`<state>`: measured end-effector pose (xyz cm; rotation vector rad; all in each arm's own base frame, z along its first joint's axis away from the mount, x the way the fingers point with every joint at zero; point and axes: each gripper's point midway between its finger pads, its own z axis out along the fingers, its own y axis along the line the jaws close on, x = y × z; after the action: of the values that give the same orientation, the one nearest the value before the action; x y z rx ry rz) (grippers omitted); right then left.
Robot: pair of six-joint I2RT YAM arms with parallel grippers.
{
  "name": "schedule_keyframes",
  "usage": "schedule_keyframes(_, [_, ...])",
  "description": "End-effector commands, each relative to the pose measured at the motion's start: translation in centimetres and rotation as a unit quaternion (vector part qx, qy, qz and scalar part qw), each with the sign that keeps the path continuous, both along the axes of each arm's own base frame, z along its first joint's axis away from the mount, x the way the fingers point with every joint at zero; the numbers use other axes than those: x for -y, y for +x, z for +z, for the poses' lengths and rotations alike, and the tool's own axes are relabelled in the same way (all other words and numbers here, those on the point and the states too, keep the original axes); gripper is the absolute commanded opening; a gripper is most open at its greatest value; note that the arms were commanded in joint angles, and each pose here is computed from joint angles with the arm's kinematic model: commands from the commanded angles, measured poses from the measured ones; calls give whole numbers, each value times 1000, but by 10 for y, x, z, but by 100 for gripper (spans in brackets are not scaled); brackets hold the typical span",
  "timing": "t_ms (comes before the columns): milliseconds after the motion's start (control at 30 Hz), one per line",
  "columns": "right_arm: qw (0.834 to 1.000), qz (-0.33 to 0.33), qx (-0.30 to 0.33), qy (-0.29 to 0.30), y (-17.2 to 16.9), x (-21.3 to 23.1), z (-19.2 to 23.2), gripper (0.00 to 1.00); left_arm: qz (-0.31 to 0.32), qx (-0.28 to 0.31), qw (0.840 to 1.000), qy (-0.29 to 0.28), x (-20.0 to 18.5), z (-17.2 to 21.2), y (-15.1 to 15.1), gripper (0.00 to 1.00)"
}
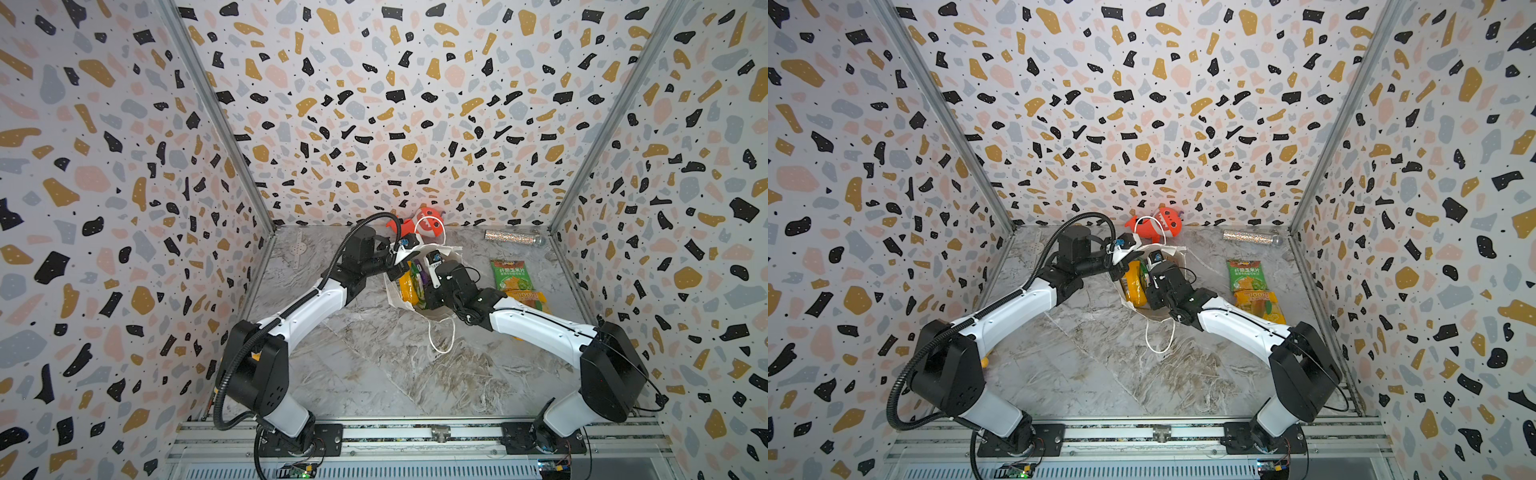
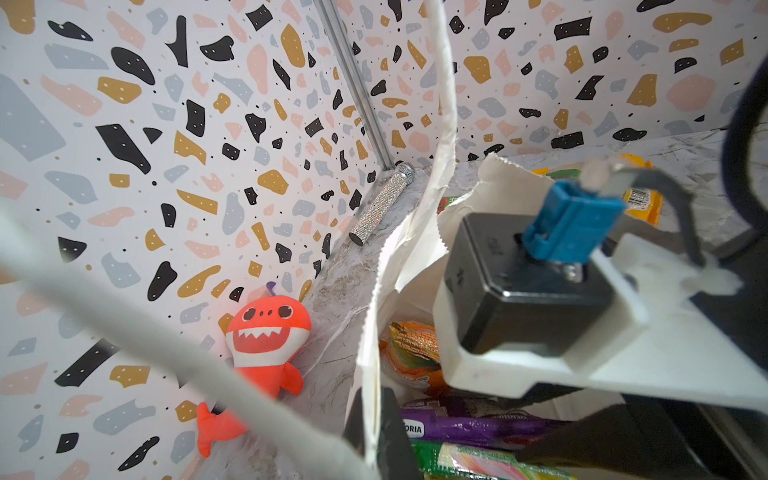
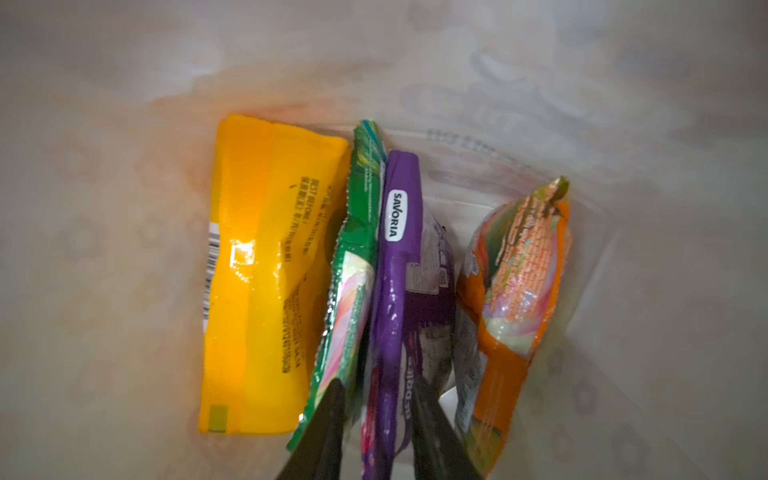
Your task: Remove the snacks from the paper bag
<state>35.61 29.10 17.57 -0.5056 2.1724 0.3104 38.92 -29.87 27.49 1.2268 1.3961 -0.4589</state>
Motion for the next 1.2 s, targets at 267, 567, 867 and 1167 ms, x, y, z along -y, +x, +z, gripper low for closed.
schedule_keyframes(267, [999, -36, -2, -9, 27, 5, 0, 34, -15, 39, 999, -28, 4, 29, -7, 0])
schedule_keyframes(567, [999, -27, -23, -19, 39, -7, -22, 37, -16, 40, 999, -28, 5, 29, -8, 0])
schedule_keyframes(867, [998, -45, -29, -30, 50, -2, -30, 20, -17, 44, 998, -28, 5, 30, -8, 0])
schedule_keyframes(1167, [999, -43, -6, -15, 50, 3, -3, 1, -11, 44, 999, -25, 4, 27, -6, 0])
